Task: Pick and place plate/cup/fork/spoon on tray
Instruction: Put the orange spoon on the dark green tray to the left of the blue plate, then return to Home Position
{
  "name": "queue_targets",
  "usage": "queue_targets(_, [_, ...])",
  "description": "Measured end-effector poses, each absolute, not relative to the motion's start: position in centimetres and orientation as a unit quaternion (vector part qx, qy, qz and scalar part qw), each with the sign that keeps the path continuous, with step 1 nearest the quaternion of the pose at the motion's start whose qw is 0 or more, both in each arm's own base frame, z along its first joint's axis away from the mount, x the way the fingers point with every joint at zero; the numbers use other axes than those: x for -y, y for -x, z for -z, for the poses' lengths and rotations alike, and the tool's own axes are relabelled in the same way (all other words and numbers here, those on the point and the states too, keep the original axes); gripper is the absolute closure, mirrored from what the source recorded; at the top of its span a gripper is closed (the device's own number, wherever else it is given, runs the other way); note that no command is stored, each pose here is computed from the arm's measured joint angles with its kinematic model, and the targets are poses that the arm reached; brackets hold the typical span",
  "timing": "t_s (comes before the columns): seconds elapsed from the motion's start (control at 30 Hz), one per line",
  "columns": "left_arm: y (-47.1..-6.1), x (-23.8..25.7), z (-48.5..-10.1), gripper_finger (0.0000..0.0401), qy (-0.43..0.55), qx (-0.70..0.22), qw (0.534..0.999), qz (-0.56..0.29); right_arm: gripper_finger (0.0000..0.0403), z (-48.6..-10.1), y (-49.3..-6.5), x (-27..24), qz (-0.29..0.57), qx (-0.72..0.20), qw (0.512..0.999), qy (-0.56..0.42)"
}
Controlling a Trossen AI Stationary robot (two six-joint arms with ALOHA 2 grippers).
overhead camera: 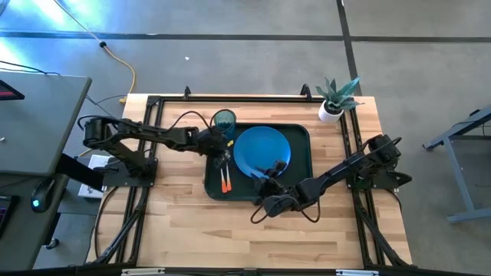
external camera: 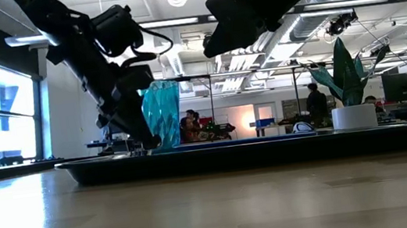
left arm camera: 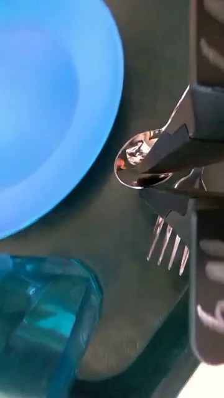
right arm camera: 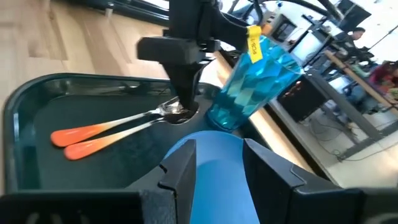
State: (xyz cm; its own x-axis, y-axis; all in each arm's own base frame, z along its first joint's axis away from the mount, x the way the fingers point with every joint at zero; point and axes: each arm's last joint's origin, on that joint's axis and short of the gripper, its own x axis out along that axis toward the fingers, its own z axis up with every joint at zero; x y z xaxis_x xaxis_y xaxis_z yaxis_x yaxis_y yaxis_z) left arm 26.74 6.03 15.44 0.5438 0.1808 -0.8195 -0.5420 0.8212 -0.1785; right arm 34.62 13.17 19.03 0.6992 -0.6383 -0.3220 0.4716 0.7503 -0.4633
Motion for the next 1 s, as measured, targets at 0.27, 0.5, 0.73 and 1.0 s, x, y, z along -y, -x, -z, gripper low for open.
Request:
queue_targets(0.27, [-26.8,-6.1,-15.5,0.0333,0.216,-0.421,0.85,-0.231,0.0279,-19.0,-34.6,-13.2,0.298,-0.241,0.908,0.173])
queue_targets(0.5, [-27.0,-4.5,-16.3,0.0326,0.167,-0.411,0.87,-0.217,0.0279,-18.8,-34.5,-13.1,0.3,-0.244,0.908,0.162])
queue_targets(0.73, [-26.4,-0.6,-19.4,0.0337,0.047,-0.349,0.906,-0.233,0.0279,-18.8,-35.3,-12.4,0.24,-0.256,0.929,0.119])
queue_targets(1.0, [-23.9,3.0,-23.7,0.0354,-0.035,-0.221,0.948,-0.225,0.0295,-18.0,-35.9,-11.9,0.088,-0.28,0.955,0.048])
